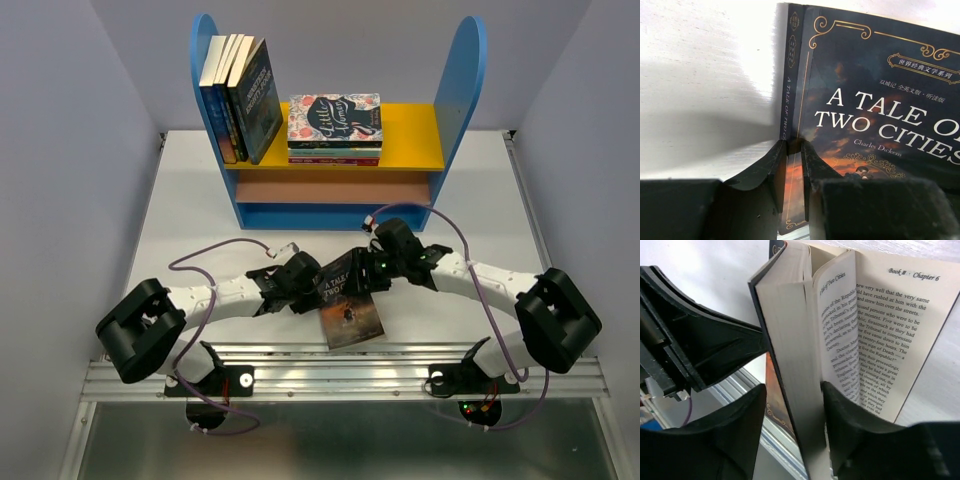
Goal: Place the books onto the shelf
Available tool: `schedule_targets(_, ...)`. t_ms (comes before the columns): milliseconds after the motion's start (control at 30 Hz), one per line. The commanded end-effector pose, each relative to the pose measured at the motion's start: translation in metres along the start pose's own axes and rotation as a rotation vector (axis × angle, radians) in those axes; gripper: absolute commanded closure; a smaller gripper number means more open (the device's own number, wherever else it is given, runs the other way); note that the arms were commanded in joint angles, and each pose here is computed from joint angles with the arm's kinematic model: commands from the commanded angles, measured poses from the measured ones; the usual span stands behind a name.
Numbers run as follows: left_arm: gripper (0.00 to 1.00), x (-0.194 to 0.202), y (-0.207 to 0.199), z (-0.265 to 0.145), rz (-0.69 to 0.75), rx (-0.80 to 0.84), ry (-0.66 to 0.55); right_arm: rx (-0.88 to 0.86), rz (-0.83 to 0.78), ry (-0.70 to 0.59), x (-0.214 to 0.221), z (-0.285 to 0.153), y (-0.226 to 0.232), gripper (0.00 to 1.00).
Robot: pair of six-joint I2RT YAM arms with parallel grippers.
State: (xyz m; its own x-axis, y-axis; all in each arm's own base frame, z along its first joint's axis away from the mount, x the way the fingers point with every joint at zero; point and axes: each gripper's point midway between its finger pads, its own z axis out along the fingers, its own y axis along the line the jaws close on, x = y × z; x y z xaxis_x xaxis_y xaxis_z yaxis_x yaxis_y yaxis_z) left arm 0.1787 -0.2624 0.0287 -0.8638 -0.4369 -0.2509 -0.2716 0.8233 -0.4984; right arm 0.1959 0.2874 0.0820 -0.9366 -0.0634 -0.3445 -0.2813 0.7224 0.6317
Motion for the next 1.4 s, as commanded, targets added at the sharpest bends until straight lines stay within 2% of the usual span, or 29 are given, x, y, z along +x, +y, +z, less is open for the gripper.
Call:
schedule_targets(0,0.81,0.010,0.016,0.009,0.018,-0.046,0.015,-0.038,-0.013,0.035,0.010,-0.003,0.011,0.52)
schedule_targets(67,0.81,0.010,0.016,0.010,0.020,-0.046,0.017,-0.025,-0.014,0.032,0.010,-0.002,0.008,0.61)
schedule_targets(133,0.81,0.010,0.014,0.009,0.019,-0.042,0.014,-0.002,-0.010,0.027,0.010,0.000,0.003,0.97)
schedule_targets(200,0.79,0.008,0.011,0.007,0.016,-0.032,0.005,0.028,-0.008,0.011,0.008,0.001,-0.003,0.99)
schedule_targets(233,0.67,0.006,0.010,0.006,0.018,-0.027,-0.001,0.026,-0.014,-0.010,0.004,0.000,-0.001,0.99)
schedule_targets(267,0.61,0.004,0.011,0.005,0.017,-0.027,-0.016,0.024,-0.021,-0.025,0.002,-0.001,-0.001,0.99)
schedule_targets(300,0.50,-0.001,0.005,0.000,0.014,-0.004,-0.034,0.043,-0.028,-0.060,-0.005,-0.003,-0.003,0.99)
schedule_targets(333,0.27,-0.006,0.004,-0.003,0.012,0.002,-0.058,0.037,-0.036,-0.107,-0.013,-0.010,0.002,0.99)
schedule_targets(400,0.17,-0.014,-0.005,-0.013,0.004,0.043,-0.094,0.038,-0.051,-0.181,-0.026,-0.020,0.008,0.99)
schedule_targets(433,0.11,-0.019,-0.006,-0.017,0.004,0.047,-0.121,0.033,-0.064,-0.261,-0.040,-0.032,0.015,0.99)
schedule_targets(533,0.01,-0.033,-0.018,-0.037,0.018,0.108,-0.182,0.019,-0.086,-0.391,-0.062,-0.055,0.027,0.99)
schedule_targets(767,0.01,-0.067,-0.062,-0.105,0.136,0.359,-0.356,-0.124,-0.169,-0.561,-0.084,-0.118,0.078,0.99)
schedule_targets(900,0.01,-0.085,-0.085,-0.177,0.213,0.602,-0.501,-0.223,-0.250,-0.628,-0.087,-0.156,0.109,0.99)
schedule_targets(1000,0.01,-0.084,-0.097,-0.222,0.298,0.786,-0.578,-0.279,-0.311,-0.666,-0.089,-0.179,0.130,0.99)
schedule_targets(1100,0.01,-0.082,-0.103,-0.252,0.351,0.890,-0.620,-0.316,-0.361,-0.708,-0.090,-0.200,0.144,0.99)
schedule_targets(1267,0.01,-0.088,-0.103,-0.240,0.372,0.802,-0.617,-0.385,-0.409,-0.742,-0.088,-0.223,0.162,0.99)
schedule_targets(1367,0.01,-0.081,-0.116,-0.241,0.415,0.845,-0.588,-0.455,-0.430,-0.740,-0.082,-0.229,0.173,0.99)
